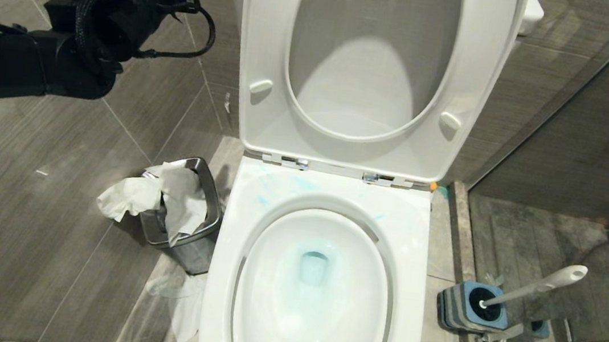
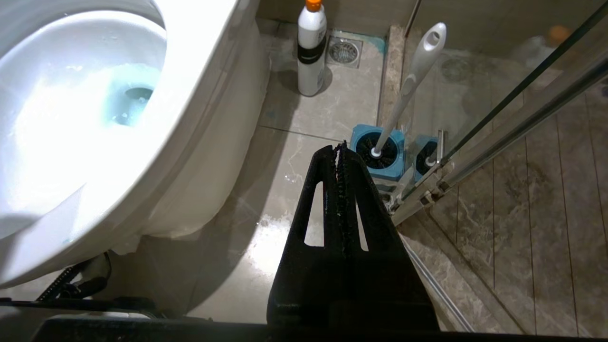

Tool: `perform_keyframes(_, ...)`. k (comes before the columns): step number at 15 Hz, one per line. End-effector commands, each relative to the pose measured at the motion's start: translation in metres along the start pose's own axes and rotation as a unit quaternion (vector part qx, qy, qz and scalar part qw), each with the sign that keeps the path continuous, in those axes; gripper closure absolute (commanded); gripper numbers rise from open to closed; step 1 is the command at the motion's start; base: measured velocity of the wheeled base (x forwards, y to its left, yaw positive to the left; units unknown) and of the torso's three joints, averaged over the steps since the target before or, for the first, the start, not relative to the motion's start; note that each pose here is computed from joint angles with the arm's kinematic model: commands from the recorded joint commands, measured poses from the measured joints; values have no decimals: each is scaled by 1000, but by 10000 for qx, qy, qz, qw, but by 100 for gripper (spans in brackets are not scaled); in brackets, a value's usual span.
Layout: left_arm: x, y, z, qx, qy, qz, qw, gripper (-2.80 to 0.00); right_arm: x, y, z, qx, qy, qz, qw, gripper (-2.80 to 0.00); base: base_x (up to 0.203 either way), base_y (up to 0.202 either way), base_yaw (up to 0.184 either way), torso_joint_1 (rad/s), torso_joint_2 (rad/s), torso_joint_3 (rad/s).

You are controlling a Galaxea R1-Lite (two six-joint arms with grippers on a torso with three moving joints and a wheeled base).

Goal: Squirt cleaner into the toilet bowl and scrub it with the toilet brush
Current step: Flush the toilet

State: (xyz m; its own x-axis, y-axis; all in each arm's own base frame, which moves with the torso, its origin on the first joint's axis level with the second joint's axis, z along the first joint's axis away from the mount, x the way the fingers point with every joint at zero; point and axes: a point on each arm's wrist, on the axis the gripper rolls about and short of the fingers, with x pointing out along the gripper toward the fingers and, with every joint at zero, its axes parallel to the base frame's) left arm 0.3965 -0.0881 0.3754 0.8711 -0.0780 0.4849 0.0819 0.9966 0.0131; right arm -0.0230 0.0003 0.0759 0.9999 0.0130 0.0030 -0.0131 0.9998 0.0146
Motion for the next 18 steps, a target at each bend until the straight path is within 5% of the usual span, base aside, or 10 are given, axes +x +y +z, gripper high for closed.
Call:
perform_keyframes(1, -1, 2, 7, -11, -158, 29, 9999, 0, 0, 0, 0, -4, 7, 4, 10000, 0, 0, 0, 0, 1, 3, -72)
perform_keyframes(12, -13, -27, 36, -273, -527, -293, 9978, 0, 0, 0, 0, -4, 7, 4, 10000, 0, 0, 0, 0, 0, 0, -3)
perform_keyframes(18, -14, -38, 32, -245, -437, -342, 9982, 0, 0, 0, 0, 2, 7, 4, 10000, 0, 0, 0, 0, 0, 0, 0)
